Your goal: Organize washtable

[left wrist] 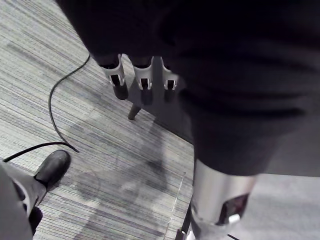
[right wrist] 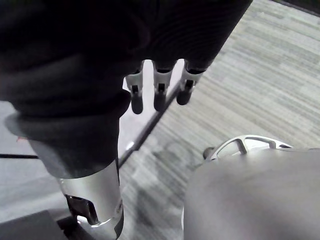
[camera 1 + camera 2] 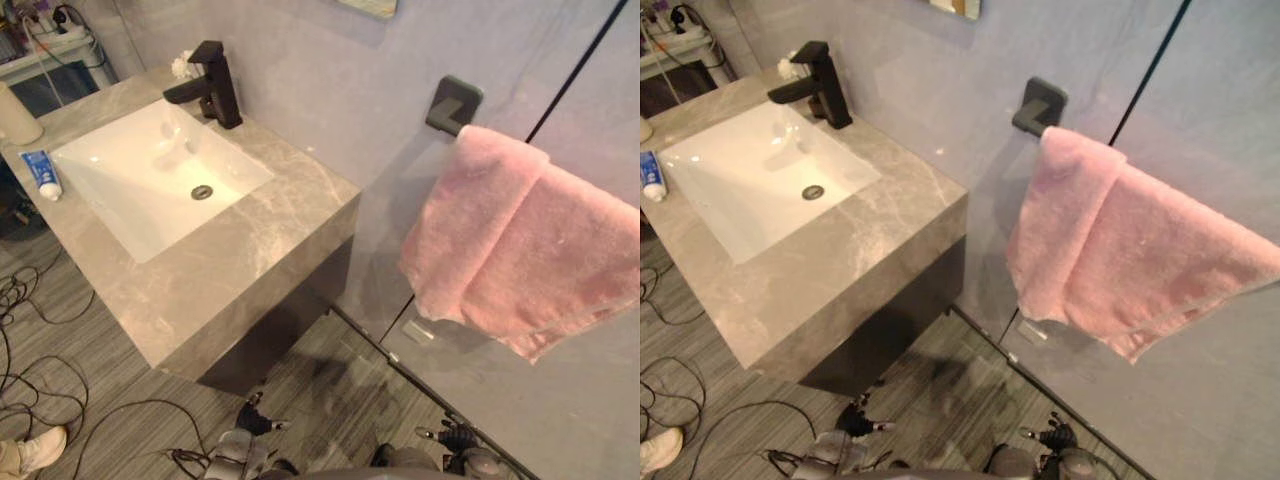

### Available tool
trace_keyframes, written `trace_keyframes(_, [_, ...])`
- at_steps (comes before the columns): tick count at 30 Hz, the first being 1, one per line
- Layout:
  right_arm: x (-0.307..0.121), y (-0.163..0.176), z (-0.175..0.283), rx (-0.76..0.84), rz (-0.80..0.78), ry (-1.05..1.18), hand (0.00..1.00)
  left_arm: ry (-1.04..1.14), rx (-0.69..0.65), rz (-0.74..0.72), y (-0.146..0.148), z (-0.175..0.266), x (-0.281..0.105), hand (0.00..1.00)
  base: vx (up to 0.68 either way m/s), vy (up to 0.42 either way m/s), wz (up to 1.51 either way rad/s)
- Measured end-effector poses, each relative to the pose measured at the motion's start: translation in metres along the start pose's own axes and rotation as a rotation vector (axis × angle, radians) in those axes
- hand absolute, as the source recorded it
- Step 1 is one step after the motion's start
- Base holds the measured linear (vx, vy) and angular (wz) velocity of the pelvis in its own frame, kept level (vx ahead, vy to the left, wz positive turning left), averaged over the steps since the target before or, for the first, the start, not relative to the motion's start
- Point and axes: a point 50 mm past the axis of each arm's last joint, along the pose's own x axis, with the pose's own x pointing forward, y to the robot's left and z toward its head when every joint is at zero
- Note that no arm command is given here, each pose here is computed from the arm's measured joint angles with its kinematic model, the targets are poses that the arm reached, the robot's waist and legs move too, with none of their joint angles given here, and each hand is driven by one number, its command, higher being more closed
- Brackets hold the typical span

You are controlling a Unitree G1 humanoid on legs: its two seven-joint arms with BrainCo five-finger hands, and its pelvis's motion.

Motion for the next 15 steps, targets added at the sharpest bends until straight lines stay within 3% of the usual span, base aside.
trace_keyframes(15, [0.0026,0.0023,0.0089,-0.005,0.006,-0.012,0.00,0.003,-0.037,-0.001,-0.0033,0.0009,0.0001,0.00,-0.11,-0.031,-0.02])
